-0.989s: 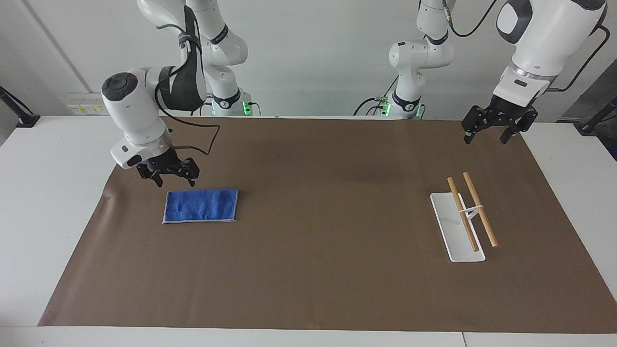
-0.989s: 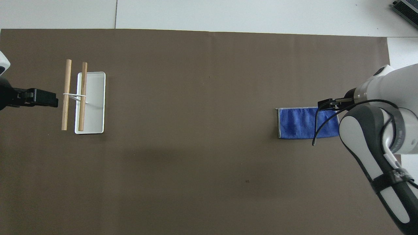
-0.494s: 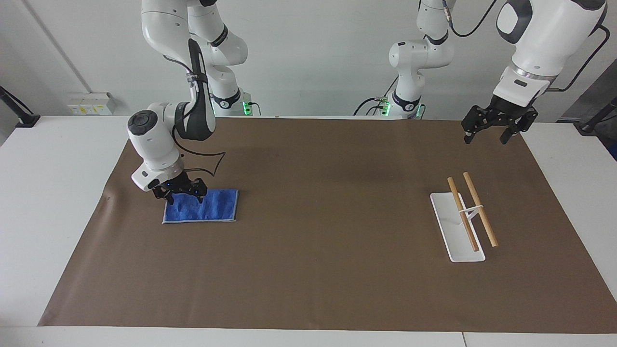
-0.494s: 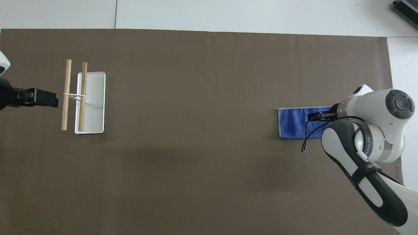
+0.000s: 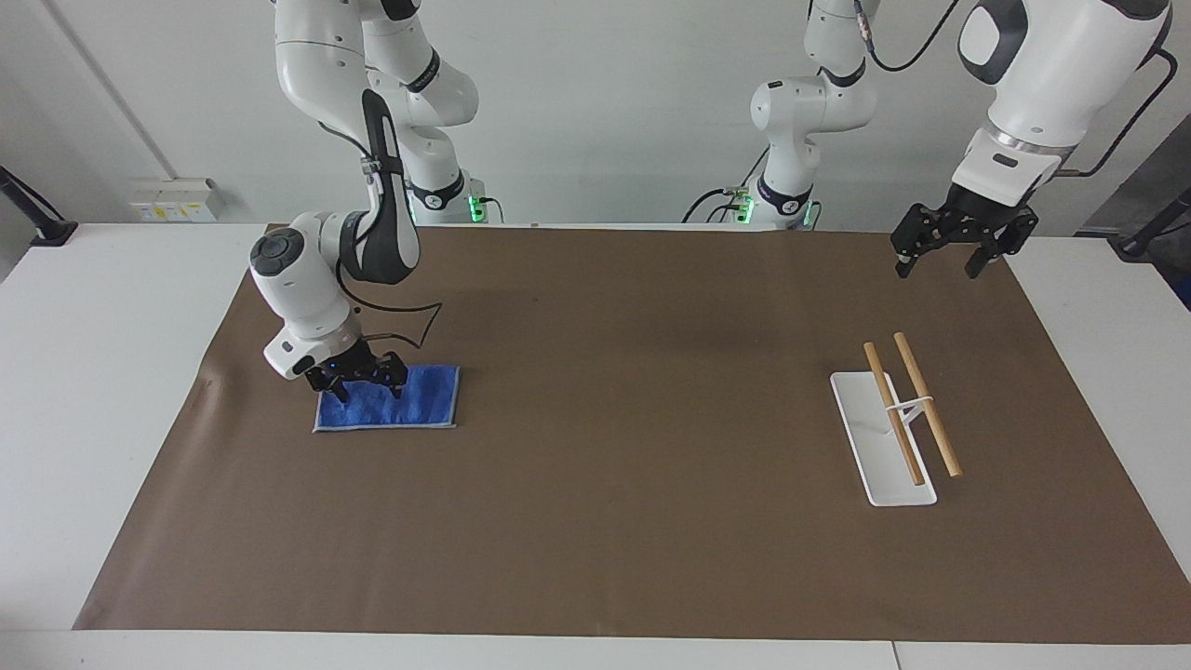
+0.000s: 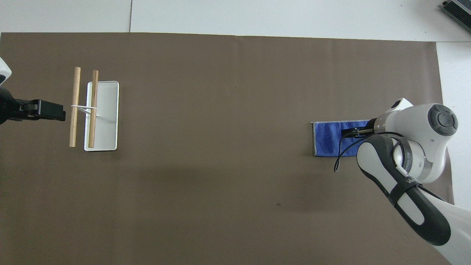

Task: Right arm passes towel to left arm to hang
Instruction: 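Lower the right gripper onto the blue towel and grasp its edge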

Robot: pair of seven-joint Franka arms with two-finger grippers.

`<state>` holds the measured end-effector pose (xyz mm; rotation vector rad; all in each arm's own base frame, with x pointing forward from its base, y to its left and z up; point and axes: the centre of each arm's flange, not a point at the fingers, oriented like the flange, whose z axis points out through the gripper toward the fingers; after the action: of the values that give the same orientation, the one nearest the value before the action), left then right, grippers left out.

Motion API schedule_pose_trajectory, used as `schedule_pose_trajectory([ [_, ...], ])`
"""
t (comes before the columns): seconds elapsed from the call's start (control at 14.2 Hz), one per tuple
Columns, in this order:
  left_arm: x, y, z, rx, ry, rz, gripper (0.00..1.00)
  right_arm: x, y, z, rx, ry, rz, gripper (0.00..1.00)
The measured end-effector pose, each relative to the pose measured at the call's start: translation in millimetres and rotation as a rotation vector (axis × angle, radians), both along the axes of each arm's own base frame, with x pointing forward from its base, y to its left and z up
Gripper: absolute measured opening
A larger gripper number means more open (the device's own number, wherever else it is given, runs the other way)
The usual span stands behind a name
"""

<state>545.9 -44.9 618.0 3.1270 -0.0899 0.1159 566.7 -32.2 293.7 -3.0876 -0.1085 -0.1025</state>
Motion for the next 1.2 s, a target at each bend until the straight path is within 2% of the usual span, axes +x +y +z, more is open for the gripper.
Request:
schedule_pose_trajectory([
  [0.35, 0, 0, 0, 0.0, 0.0, 0.0, 1.0, -6.1, -2, -10, -0.001, 0.017, 0.018, 1.0],
  [0.49, 0, 0, 0, 0.0, 0.0, 0.0, 1.0, -7.2, -2, -12, -0.004, 0.007, 0.03, 0.96],
  [0.57, 0, 0, 0, 0.0, 0.0, 0.0, 1.0, -7.3, -1, -12, -0.004, 0.005, 0.031, 0.9],
  [0.71, 0, 0, 0, 0.0, 0.0, 0.0, 1.0, -6.3, -2, -10, -0.005, -0.004, 0.028, 0.63],
  [1.06, 0, 0, -1, 0.0, 0.002, 0.0, 1.0, -0.9, 6, -2, -0.001, -0.019, 0.024, 0.1],
  [1.13, 0, 0, -1, 0.0, 0.003, 0.0, 1.0, 1.0, 8, 1, 0.001, -0.017, 0.023, 0.04],
  [1.2, 0, 0, -1, 0.0, 0.003, 0.0, 1.0, 3.8, 9, 5, 0.004, -0.015, 0.019, 0.04],
])
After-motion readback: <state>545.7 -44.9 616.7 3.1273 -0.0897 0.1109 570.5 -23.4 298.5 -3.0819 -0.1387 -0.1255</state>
